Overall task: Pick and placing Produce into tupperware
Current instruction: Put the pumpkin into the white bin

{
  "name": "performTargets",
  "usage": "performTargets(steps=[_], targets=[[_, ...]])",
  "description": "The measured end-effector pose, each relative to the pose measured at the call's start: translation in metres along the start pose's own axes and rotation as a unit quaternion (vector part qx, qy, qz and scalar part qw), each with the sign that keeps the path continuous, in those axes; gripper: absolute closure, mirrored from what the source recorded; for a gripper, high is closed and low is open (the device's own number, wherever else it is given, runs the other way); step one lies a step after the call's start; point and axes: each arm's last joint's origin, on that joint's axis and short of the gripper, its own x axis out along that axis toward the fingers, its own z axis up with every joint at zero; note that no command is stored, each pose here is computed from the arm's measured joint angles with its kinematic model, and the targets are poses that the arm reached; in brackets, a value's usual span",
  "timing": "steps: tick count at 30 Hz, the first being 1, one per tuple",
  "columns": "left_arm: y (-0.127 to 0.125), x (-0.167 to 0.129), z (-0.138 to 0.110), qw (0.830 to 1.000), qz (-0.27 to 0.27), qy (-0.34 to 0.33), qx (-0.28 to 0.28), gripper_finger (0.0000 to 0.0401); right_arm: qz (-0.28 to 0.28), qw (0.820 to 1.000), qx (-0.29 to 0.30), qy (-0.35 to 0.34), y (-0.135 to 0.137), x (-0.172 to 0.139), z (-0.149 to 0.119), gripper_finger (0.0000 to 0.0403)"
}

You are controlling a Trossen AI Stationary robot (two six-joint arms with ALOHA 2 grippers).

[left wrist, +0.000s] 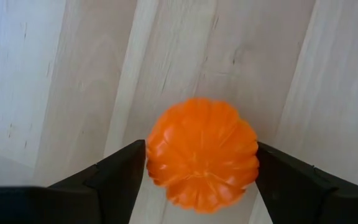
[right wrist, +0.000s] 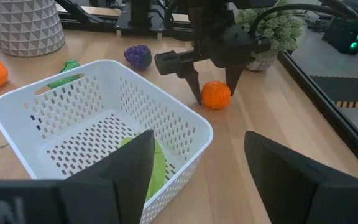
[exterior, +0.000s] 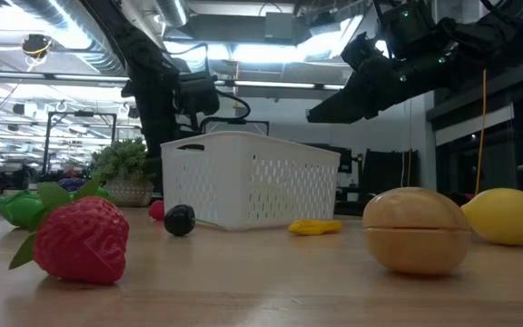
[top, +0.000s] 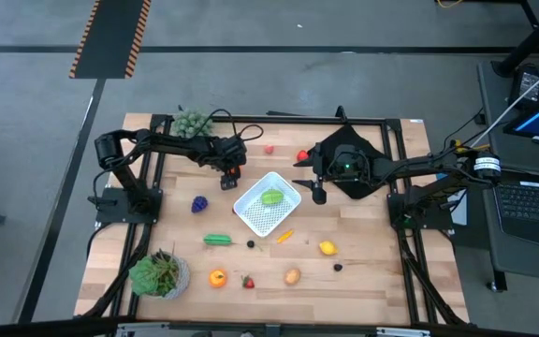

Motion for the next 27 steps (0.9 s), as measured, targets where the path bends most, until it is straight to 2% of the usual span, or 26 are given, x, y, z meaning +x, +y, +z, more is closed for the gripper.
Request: performTargets(steps=[8,19,27], targets=[[0.001,0.000,0.001,1.000,0.006,-0.006,-0.006,0.0160,0.000,1.000,0.001,0.000,0.000,0.000,0.000,0.0153],[0.002,-0.002,0.002,1.000,0.010,-0.008,-0.007,0.0165,0.000,1.000,0.002,0.000,0.000,0.000,0.000,0.0153],[0.006,-0.033,0.005,0.998,0.019,-0.055,-0.010,0.0165,0.000,1.000,0.002,0.000,0.000,0.000,0.000,0.0153]])
